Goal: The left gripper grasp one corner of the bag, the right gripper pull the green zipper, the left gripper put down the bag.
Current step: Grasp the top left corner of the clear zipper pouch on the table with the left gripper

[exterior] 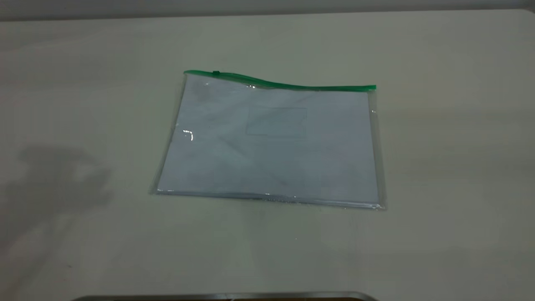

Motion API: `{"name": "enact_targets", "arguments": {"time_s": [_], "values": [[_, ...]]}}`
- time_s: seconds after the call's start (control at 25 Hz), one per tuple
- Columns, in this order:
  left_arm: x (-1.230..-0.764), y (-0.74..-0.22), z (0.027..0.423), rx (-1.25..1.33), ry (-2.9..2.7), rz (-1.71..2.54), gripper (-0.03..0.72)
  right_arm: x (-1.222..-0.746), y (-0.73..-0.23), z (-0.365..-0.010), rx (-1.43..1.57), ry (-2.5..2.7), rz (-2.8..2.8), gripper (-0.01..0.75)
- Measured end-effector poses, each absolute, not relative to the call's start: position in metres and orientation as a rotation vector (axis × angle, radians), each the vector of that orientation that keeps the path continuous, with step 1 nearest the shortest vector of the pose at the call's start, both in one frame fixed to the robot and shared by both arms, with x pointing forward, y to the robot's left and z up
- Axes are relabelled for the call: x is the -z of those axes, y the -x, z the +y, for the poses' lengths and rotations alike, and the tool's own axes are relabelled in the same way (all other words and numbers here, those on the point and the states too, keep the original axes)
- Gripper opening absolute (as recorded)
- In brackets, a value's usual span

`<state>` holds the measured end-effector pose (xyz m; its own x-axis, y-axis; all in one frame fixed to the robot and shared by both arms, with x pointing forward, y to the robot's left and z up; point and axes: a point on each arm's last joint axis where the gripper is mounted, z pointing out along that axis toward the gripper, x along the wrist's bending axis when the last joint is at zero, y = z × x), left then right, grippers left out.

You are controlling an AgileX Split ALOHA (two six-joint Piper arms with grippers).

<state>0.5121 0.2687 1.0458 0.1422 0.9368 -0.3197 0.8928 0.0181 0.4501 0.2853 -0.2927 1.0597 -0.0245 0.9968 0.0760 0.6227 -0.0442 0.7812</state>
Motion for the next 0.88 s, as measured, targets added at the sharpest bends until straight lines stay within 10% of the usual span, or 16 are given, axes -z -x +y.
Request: {"name": "enact_targets", "arguments": {"time_s": [0.88], "values": [[-0.872,-0.650,0.249,0.208,-1.953,1.565,0.590,-1.015,-0.411,-0.294,-0.723,-1.905,1.788,0.580]]}}
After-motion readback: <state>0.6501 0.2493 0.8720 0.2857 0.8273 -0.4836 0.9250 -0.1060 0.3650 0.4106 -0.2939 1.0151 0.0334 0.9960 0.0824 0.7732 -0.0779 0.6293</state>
